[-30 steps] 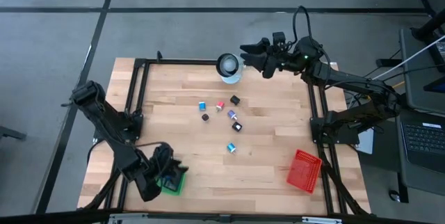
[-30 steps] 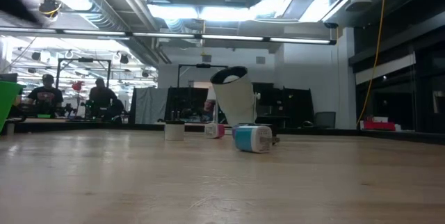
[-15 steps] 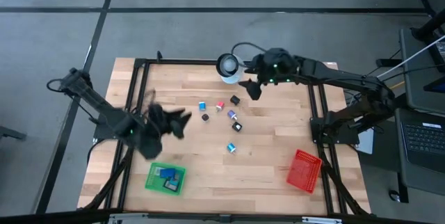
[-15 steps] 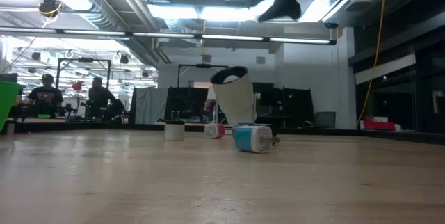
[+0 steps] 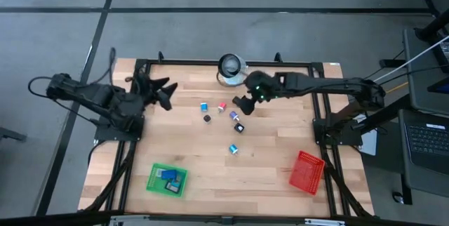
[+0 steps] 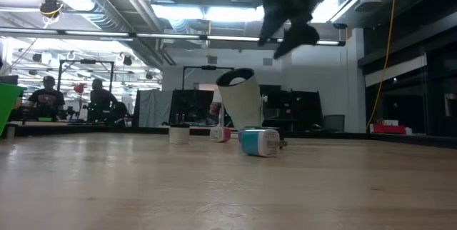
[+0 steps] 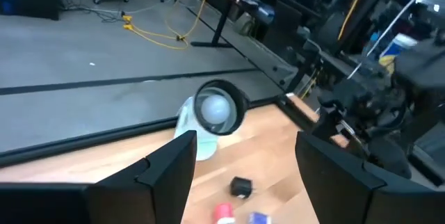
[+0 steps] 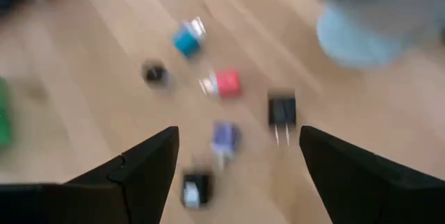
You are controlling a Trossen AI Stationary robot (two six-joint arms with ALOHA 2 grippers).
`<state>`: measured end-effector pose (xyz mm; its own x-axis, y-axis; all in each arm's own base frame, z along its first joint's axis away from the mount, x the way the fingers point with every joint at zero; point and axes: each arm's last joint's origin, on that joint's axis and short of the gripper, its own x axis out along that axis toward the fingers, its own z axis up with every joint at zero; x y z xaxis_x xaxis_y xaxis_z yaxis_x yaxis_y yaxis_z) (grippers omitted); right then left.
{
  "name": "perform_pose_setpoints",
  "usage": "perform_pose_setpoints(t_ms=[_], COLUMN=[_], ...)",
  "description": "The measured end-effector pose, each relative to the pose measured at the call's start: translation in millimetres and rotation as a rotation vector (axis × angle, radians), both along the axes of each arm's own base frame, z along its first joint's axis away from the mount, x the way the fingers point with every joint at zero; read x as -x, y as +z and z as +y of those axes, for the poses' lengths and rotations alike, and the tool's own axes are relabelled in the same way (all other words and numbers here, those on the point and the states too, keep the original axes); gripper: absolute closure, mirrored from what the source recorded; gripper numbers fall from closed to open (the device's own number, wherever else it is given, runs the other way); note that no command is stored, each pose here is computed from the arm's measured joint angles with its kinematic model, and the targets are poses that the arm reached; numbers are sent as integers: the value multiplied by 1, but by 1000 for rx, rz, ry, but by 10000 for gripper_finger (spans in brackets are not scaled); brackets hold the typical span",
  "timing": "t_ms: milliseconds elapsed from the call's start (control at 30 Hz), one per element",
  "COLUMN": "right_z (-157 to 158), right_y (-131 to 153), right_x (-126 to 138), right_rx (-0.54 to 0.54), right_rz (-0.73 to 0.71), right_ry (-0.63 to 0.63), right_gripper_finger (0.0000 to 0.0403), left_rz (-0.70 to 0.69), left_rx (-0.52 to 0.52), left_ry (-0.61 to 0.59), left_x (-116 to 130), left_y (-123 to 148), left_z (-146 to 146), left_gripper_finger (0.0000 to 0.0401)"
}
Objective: Pick & Place Office items
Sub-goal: Put the bottom black charger adapter into the red bin
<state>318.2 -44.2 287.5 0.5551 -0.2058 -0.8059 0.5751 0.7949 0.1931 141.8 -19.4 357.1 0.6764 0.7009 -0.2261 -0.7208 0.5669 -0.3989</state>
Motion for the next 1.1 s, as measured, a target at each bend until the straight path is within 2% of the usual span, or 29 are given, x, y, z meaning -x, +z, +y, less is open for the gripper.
perform_pose_setpoints(t_ms=[300, 600, 833, 1100], right_z=[30, 52, 55, 52], right_y=[-63, -112, -121, -126], right_x=[-24, -39, -45, -50], right_rx=[-71, -175, -222, -231], right_rz=[250, 376, 357, 326], right_ry=[-53, -96, -122, -144], right_gripper_finger=[96, 96, 96, 96], left_rz=[103, 125, 96, 112], left_rx=[-13, 35, 73, 60], left_ry=[-41, -102, -155, -170], left_x=[35, 44, 40, 40], left_y=[-5, -29, -40, -40], left_z=[16, 17, 15, 15], left_gripper_finger=[162, 162, 162, 162])
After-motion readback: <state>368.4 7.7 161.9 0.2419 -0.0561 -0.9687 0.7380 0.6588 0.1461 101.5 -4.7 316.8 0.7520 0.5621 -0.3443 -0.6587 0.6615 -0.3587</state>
